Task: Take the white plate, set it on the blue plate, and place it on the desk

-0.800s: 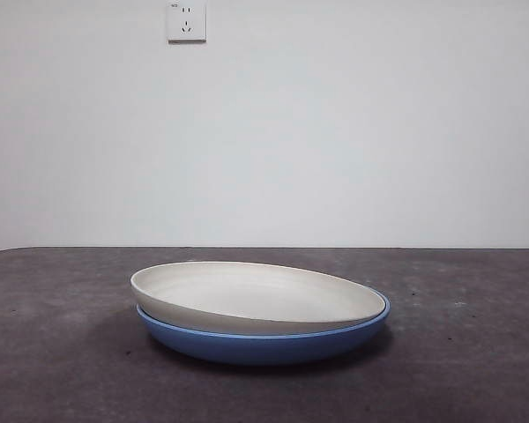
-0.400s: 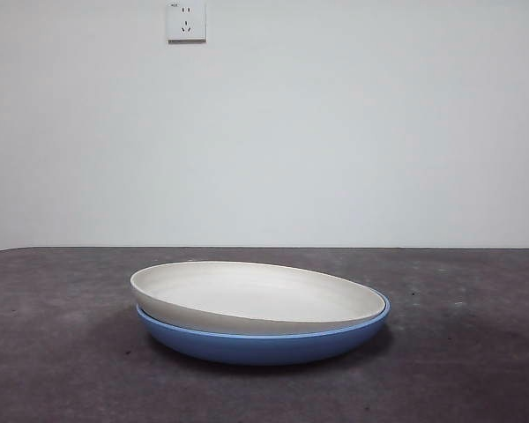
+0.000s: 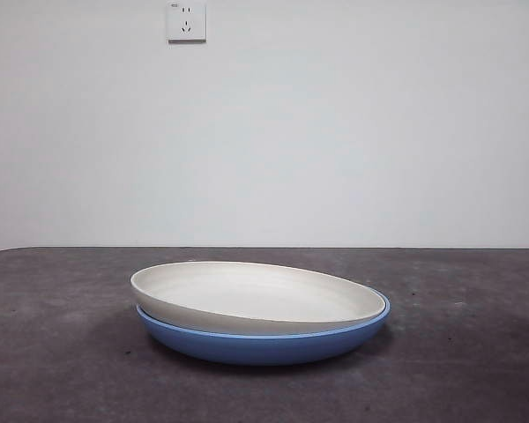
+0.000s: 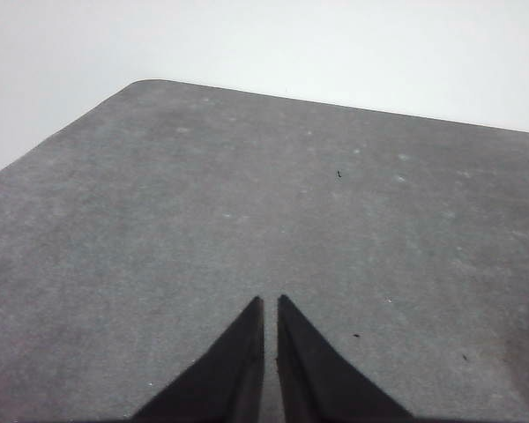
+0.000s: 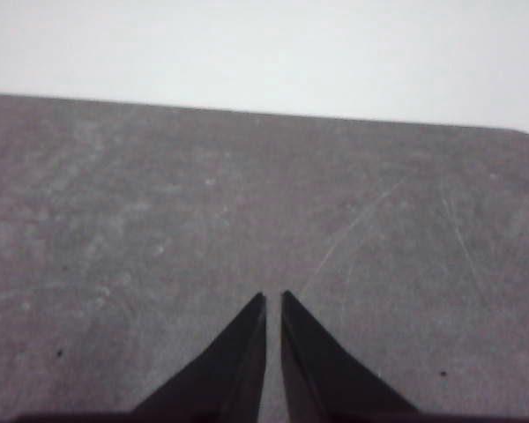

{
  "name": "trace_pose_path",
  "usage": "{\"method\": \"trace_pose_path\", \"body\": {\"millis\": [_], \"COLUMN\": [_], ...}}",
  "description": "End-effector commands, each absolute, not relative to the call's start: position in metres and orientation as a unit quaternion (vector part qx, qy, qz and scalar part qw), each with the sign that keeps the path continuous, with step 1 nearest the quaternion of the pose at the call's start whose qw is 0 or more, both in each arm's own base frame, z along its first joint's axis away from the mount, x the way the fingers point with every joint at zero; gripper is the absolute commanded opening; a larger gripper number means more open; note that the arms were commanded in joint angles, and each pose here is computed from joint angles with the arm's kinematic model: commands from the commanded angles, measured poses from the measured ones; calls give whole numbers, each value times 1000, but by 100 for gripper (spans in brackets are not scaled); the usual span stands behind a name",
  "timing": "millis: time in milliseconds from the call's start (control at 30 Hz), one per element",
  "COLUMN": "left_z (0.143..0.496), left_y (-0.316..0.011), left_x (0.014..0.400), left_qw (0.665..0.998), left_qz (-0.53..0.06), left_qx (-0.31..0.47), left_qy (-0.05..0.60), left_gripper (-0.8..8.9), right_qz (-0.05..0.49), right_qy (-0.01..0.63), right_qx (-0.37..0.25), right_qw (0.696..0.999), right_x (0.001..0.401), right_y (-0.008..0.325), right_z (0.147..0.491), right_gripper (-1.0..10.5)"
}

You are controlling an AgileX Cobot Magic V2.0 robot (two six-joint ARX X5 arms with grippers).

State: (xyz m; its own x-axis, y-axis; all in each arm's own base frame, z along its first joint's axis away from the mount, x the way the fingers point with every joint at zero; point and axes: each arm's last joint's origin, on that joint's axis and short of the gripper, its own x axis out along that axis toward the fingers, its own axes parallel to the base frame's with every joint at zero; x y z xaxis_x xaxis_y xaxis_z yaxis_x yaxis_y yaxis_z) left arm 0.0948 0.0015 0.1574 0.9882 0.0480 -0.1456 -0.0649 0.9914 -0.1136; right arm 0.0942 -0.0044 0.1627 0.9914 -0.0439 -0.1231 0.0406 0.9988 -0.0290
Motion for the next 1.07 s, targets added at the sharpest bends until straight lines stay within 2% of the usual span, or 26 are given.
{"method": "trace_pose_path", "body": {"millis": [33, 133, 1067], "left_z": [152, 152, 152], "left_y": [1, 1, 1], "left_x": [96, 96, 96], "left_qw": [995, 995, 995], "left_qz": [27, 27, 27], "left_qx": [-60, -60, -60], "left_qy": [74, 74, 74], "left_gripper": [24, 24, 24], "right_qz": [-22, -16, -3], "right_qy": [71, 87, 73], "right_qx": [-15, -16, -17], "right_qw": [997, 996, 997], "right_x": [95, 96, 96], "right_y": [-4, -3, -1], "right_z": [157, 149, 152], "right_gripper": [26, 26, 26]}}
